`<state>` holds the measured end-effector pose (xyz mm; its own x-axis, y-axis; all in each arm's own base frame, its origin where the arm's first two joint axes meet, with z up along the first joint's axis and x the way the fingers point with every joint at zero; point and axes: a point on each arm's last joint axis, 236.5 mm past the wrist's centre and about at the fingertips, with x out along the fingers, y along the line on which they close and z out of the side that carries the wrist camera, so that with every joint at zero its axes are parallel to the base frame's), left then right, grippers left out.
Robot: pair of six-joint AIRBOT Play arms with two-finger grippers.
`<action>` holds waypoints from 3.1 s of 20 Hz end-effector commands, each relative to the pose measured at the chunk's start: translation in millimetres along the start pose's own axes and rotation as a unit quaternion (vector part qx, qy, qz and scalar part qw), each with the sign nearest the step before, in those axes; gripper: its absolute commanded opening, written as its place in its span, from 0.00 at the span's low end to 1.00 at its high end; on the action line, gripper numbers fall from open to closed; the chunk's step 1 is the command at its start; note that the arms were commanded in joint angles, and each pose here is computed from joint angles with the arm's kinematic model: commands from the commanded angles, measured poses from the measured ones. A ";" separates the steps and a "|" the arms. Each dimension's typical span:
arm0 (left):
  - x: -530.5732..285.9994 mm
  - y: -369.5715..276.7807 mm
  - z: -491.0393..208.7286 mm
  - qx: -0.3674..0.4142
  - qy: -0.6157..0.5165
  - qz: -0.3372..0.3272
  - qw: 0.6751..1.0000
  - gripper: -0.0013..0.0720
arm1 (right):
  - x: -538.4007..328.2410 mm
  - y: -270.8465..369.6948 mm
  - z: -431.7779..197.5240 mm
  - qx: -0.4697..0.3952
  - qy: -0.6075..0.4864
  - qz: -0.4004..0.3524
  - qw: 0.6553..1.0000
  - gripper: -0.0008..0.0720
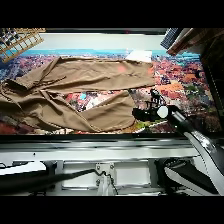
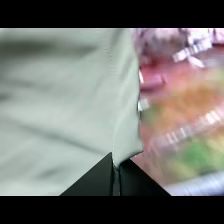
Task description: Fold the clothes and pants, and hang the long-sleeved shirts on hangers.
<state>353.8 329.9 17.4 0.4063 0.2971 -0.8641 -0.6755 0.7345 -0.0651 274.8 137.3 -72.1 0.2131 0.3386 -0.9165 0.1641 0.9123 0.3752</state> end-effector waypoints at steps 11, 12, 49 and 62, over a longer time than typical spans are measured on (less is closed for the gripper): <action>0.4 -1.2 -7.2 -0.003 0.015 -0.004 1.000 0.03 | -182.7 -62.9 -118.1 0.067 -0.047 -0.094 0.992 0.05; 0.7 -7.7 -7.5 0.003 0.016 -0.008 1.000 0.03 | -178.3 -70.0 -100.1 0.058 -0.059 -0.119 0.989 0.05; 25.5 -43.0 -27.0 0.029 0.054 -0.029 0.998 0.03 | 8.8 -85.7 61.0 0.138 -0.044 -0.013 0.989 0.60; 21.0 -40.1 -26.1 0.027 0.053 -0.028 0.998 0.03 | -27.1 -60.7 49.7 0.100 -0.029 0.010 0.995 0.04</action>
<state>374.1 288.3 -13.6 0.3687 0.1834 -0.9113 -0.6157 0.7827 -0.0916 338.4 58.4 -80.3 0.3541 0.3270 -0.8762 0.4203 0.7813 0.4614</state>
